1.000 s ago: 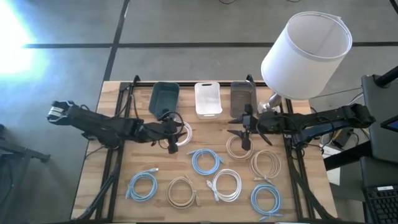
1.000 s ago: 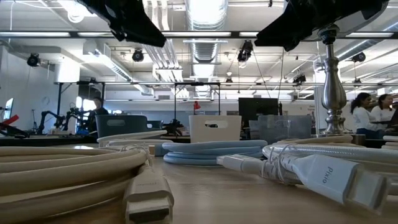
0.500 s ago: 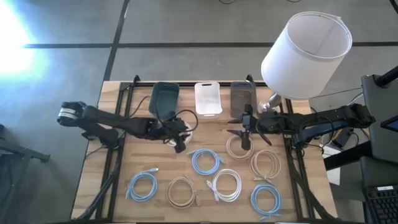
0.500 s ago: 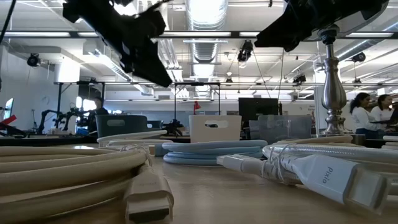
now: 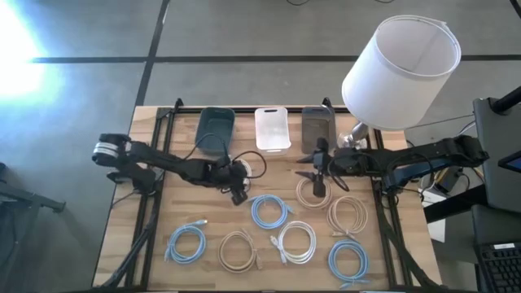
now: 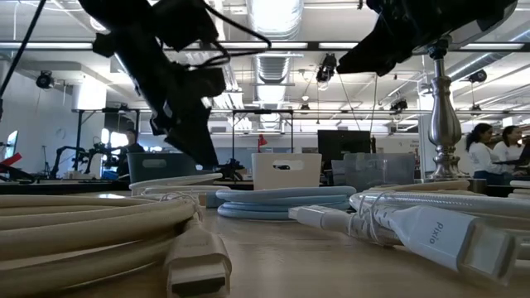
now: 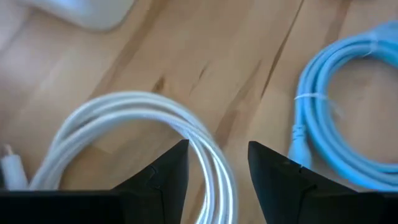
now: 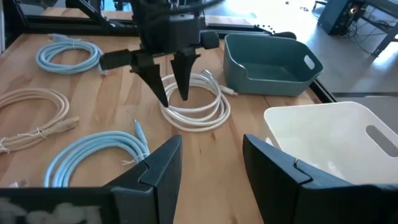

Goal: Sort HDMI cables
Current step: Put the top white HDMI cable into the blue bin

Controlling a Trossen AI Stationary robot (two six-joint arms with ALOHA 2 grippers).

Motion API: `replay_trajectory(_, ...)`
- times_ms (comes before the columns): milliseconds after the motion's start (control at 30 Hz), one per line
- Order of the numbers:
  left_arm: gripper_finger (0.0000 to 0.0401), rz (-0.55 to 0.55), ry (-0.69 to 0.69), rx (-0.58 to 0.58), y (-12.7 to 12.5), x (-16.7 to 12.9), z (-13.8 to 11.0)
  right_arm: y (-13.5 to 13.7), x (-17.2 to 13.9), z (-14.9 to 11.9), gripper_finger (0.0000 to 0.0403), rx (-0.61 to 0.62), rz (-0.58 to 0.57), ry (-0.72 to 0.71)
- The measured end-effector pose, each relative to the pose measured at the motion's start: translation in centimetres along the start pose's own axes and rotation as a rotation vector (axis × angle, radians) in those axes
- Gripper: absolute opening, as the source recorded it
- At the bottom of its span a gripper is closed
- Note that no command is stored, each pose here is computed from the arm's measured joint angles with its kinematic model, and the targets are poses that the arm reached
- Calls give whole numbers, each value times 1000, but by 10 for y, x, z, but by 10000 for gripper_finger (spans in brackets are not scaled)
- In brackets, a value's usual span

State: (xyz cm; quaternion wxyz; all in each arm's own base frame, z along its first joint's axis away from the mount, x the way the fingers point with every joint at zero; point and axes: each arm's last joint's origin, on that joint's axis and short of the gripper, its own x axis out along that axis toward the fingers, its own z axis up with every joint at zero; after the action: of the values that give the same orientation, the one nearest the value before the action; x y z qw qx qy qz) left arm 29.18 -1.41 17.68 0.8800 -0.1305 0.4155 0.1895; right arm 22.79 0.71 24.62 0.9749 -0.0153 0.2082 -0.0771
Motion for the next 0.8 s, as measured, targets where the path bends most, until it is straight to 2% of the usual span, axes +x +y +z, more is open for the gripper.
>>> replay_trajectory(367,168,67,87,20,0,28,-14,1,6,-4,166,-7,-1,28)
replay_trajectory(600,165,118,88,32,1,35,-18,1,7,-4,166,-7,-1,31)
replay_trajectory(700,149,121,89,33,1,36,-18,1,7,-4,166,-7,-1,31)
replay_trajectory(800,115,110,91,31,0,36,-18,2,7,-5,166,-8,-1,33)
